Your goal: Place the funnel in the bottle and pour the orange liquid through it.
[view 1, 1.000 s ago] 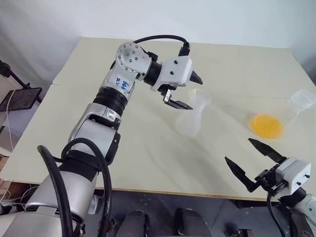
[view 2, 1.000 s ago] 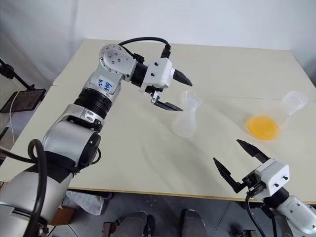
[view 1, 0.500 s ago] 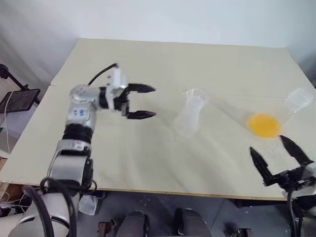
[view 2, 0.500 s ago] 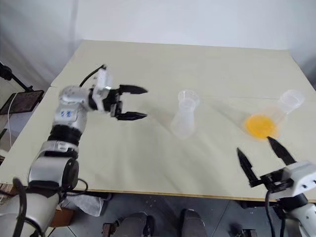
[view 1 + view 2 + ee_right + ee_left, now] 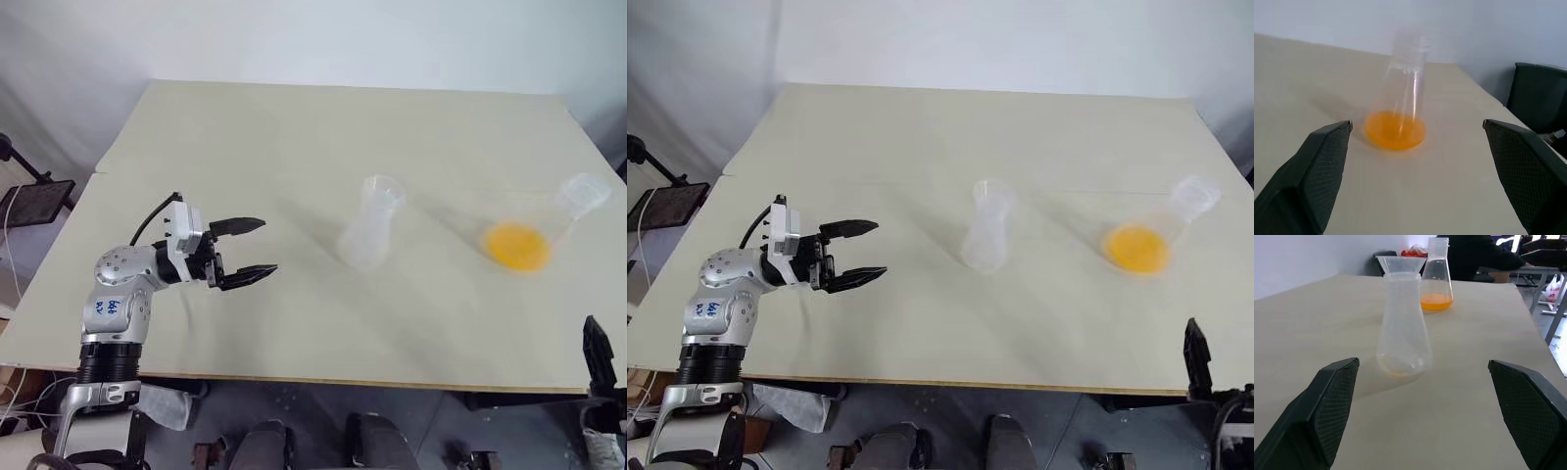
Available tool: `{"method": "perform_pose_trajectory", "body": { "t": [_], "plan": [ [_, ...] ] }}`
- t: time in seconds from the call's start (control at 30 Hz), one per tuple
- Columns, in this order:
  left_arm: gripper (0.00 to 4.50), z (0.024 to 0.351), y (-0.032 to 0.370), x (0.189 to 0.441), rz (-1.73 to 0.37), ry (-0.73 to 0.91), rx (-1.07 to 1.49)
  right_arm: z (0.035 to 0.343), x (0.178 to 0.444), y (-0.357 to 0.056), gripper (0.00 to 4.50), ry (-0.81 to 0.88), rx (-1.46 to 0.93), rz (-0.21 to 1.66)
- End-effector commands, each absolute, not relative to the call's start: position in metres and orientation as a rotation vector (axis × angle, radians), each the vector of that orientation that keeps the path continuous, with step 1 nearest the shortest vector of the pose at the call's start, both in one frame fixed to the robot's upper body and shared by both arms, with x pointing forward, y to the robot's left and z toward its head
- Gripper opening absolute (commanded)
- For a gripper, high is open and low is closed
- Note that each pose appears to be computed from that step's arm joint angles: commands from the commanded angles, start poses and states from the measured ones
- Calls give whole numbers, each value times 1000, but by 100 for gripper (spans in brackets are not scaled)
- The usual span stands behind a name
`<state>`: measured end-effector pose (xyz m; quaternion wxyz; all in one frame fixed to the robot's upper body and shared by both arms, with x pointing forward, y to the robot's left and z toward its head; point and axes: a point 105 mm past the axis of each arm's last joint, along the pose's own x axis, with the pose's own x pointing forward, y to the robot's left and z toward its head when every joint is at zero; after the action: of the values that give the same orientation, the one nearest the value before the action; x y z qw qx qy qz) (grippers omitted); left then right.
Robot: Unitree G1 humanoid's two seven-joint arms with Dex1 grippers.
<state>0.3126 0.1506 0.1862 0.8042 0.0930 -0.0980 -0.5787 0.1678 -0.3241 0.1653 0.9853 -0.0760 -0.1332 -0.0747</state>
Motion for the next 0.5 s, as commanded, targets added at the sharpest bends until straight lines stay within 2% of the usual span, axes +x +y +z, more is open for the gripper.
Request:
{"method": "perform_pose_trajectory", "body": {
  "t": [0.03,0.27,0.5],
  "plan": [
    [449,199,148,307,-1239,-260,212,173,183,-325,450,-261,-162,-116],
    [449,198,140,298,-1236,-262,206,185,244,-354,450,-192,-175,-125],
    [449,192,144,288,-1206,-232,182,197,281,-362,450,-220,-126,-148]
  ]
}}
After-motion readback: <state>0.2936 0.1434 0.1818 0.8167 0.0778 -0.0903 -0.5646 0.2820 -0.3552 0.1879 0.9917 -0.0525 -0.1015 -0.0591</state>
